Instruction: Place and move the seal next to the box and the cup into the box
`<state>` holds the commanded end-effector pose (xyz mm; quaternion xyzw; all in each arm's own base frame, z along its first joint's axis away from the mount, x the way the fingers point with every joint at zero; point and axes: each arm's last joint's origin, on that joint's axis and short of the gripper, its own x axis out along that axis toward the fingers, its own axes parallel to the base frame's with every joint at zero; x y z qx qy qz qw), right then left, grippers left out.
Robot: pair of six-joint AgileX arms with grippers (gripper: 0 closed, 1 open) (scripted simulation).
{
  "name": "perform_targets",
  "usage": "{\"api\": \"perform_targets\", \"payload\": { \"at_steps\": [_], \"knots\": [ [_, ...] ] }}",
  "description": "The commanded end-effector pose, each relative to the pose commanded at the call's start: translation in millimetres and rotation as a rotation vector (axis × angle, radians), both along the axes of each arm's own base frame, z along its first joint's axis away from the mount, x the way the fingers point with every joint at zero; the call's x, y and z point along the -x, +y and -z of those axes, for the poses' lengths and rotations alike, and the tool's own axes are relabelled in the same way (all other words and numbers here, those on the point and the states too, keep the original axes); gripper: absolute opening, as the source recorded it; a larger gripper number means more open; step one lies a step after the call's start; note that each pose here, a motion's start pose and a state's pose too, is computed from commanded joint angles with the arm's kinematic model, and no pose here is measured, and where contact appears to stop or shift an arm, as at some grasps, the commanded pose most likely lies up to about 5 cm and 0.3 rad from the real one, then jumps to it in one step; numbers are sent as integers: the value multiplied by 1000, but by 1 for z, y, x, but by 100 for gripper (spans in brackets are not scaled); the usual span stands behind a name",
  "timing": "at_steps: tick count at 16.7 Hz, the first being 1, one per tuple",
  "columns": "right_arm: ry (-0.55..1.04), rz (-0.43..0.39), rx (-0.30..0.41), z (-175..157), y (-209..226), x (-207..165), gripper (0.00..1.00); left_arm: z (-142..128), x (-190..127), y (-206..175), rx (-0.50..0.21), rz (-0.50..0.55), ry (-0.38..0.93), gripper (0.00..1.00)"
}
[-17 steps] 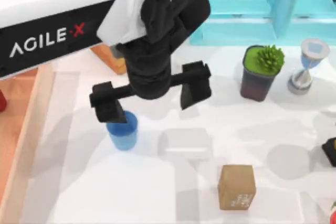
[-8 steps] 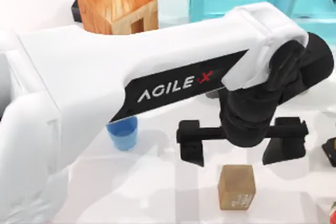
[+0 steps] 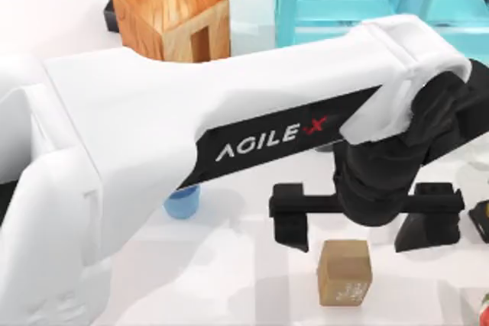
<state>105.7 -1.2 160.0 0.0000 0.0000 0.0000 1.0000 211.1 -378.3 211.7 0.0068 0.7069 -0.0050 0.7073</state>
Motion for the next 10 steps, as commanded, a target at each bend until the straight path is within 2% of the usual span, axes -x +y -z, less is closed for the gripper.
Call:
{"api": "perform_targets", "payload": {
  "at_steps": [3,10],
  "knots": [
    [0,0,0,0,0,0,100,13,0,-1,-4,3,3,100],
    [0,0,0,0,0,0,100,78,1,-1,-1,3,1,100]
  ]
}}
